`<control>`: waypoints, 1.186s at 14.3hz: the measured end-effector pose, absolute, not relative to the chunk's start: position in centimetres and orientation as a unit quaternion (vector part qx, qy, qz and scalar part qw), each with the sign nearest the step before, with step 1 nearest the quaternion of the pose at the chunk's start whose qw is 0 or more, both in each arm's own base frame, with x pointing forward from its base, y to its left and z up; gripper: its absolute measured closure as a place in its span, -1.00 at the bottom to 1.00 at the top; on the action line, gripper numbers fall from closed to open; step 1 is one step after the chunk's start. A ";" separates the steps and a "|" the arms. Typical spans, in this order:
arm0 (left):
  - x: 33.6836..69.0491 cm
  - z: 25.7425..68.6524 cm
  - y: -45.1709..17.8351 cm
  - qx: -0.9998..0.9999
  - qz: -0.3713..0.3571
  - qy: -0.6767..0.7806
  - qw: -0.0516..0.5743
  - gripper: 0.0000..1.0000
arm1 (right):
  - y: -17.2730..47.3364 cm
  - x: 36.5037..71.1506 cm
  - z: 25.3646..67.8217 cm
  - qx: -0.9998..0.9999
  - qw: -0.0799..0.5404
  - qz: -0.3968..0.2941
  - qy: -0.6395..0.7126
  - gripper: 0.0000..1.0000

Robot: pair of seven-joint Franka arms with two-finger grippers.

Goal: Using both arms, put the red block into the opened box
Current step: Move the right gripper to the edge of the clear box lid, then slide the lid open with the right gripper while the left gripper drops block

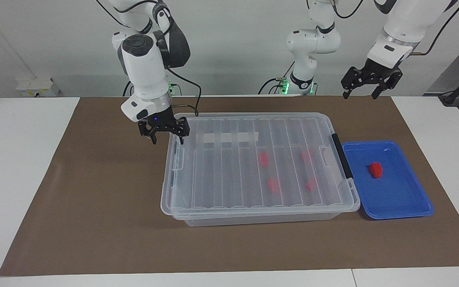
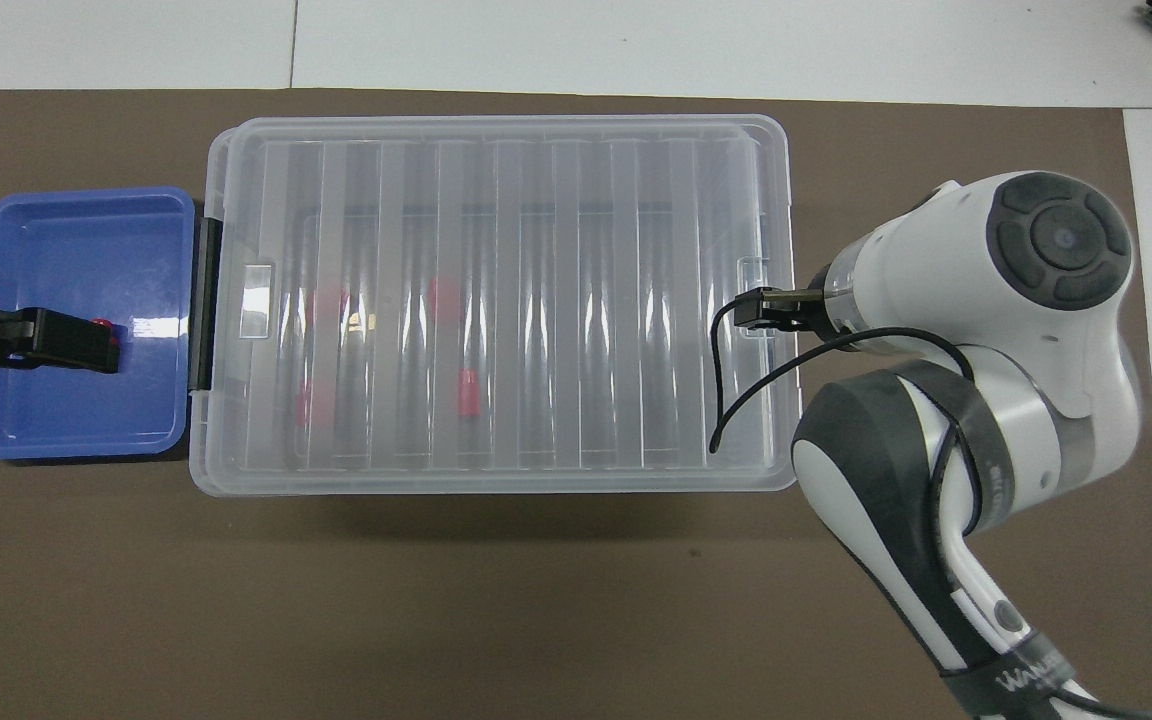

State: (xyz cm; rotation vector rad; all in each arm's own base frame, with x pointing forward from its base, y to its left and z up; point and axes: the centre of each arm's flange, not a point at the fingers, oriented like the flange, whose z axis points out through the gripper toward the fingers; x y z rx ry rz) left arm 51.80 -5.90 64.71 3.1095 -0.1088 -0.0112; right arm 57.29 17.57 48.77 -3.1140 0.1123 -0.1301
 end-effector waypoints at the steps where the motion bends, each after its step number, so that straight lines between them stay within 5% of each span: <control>1: 51.8 64.7 -5.9 0.999 -0.004 -0.035 0.015 -1.00 | 17.3 57.3 48.1 -0.999 0.008 -0.037 0.037 -0.95; 8: 51.7 64.6 -5.8 0.999 -0.009 -0.033 0.015 -1.00 | 13.5 57.7 46.2 -1.000 -0.005 -0.020 0.016 -0.94; 14: 52.2 64.6 0.8 1.000 0.009 0.011 0.003 -1.00 | 9.1 58.3 45.7 -0.999 -0.008 -0.014 -0.044 -0.94; 17: 53.4 60.4 4.9 0.999 0.037 0.002 -0.002 -1.00 | 6.6 58.6 45.6 -0.997 -0.009 -0.010 -0.076 -0.96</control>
